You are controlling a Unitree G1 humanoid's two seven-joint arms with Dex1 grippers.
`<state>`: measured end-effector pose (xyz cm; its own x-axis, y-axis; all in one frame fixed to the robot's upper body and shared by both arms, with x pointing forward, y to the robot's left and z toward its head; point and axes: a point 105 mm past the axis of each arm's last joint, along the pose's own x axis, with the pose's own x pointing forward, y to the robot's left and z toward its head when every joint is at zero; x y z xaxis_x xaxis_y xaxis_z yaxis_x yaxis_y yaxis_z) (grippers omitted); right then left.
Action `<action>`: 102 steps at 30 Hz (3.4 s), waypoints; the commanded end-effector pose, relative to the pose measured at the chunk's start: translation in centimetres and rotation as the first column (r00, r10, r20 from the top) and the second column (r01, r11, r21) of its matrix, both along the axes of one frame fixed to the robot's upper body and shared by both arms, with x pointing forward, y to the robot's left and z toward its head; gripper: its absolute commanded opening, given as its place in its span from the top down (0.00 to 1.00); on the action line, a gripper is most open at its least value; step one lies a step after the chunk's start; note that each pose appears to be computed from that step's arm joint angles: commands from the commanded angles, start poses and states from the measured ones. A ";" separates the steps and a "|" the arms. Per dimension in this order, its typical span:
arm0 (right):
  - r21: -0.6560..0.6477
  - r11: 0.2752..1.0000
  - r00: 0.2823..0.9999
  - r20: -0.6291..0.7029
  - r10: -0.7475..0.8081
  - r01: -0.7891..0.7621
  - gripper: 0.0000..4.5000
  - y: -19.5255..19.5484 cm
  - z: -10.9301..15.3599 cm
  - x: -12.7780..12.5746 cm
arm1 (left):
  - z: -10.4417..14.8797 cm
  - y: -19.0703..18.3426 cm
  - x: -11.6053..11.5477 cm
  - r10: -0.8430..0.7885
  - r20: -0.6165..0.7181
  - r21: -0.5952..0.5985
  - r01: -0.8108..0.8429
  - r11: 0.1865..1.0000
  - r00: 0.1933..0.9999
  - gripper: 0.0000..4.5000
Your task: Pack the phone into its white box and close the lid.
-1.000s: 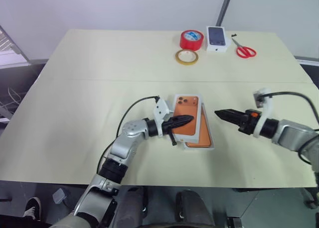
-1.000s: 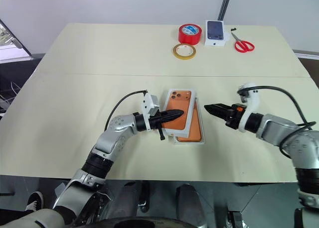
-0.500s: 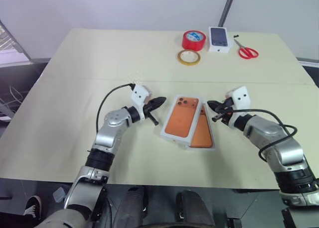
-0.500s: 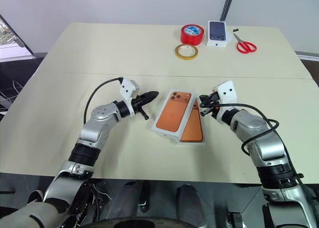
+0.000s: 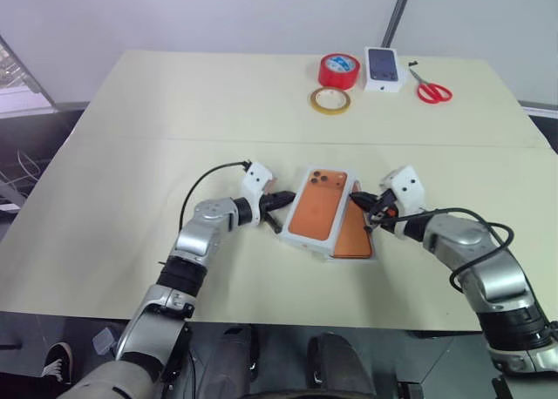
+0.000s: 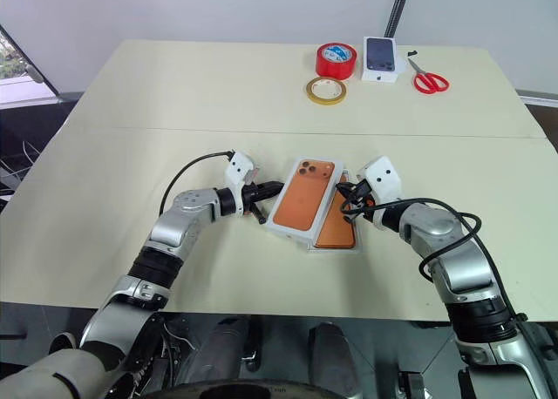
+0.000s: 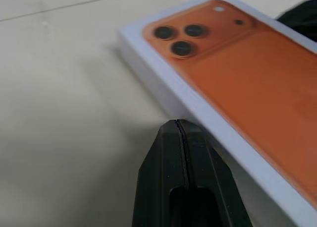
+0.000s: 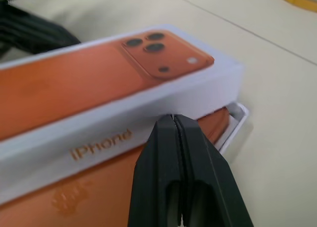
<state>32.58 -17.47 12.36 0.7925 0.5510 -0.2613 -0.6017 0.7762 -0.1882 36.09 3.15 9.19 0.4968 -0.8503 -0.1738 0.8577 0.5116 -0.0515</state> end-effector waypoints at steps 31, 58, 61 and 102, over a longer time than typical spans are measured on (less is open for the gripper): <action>-0.095 0.995 0.999 0.004 -0.033 0.033 0.99 -3.0 -0.1 -1.3 | 2.3 -3.2 -3.3 -0.177 0.038 -0.047 0.179 0.983 0.983 1.00; -0.153 0.981 0.990 -0.089 0.109 -0.122 0.99 -2.0 -1.6 -4.5 | 1.5 -3.3 -4.9 -0.226 0.042 -0.021 0.227 0.974 0.973 1.00; -0.161 0.981 0.991 -0.097 0.095 -0.110 0.99 -2.1 -1.9 -4.5 | 1.1 -3.1 -5.0 -0.216 0.017 -0.020 0.216 0.976 0.976 1.00; 0.053 0.981 0.978 -0.086 0.188 -0.184 0.81 0.0 -0.1 -4.1 | 2.8 -4.8 -0.2 -0.152 0.026 -0.053 0.153 0.987 0.988 0.50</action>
